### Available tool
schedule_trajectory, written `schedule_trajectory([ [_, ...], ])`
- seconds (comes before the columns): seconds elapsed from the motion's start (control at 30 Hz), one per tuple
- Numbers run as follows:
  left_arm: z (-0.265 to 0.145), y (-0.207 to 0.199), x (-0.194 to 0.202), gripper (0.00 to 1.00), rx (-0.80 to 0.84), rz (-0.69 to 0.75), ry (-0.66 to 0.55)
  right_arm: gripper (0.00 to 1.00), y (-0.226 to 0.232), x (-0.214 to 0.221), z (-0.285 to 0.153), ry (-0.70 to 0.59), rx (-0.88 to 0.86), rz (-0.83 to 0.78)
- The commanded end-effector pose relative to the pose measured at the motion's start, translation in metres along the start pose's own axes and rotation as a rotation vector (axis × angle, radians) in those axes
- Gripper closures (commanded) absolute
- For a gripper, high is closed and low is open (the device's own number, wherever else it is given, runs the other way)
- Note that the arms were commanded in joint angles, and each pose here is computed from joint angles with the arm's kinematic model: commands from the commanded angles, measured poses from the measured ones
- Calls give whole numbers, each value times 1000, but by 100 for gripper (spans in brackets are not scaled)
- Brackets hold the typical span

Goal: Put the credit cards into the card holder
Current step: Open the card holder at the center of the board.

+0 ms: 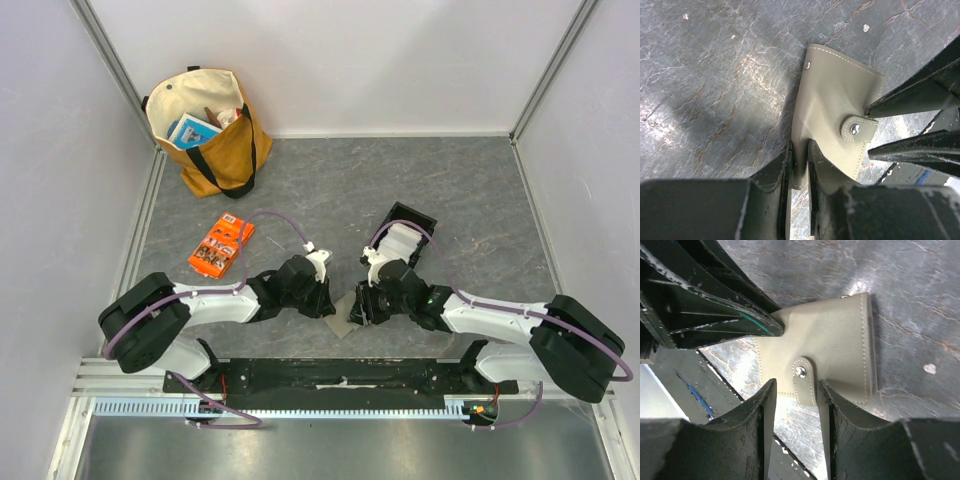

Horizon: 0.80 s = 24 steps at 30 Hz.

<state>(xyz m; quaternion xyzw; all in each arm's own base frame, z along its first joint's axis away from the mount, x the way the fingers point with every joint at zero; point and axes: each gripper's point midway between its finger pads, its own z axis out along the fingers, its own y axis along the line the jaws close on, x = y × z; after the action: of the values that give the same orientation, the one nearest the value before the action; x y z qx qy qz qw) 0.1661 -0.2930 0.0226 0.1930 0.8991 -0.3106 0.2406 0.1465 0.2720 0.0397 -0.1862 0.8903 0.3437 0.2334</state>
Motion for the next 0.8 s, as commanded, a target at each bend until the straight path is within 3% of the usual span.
schedule_trajectory([
  [0.0, 4, 11, 13, 83, -47, 6, 50, 55, -18, 7, -7, 13, 80, -1],
  [0.3, 4, 9, 8, 83, -45, 2, 37, 61, 0, 30, -2, 139, -52, -4],
  [0.53, 8, 2, 6, 90, -14, -10, 40, 72, 11, 24, 10, 122, -115, 20],
  [0.67, 10, -2, 7, 96, 6, -21, 44, 73, 21, 15, 10, 92, -167, 12],
  [0.77, 12, -4, 6, 98, 18, -29, 45, 69, 24, 10, 14, 83, -176, -7],
])
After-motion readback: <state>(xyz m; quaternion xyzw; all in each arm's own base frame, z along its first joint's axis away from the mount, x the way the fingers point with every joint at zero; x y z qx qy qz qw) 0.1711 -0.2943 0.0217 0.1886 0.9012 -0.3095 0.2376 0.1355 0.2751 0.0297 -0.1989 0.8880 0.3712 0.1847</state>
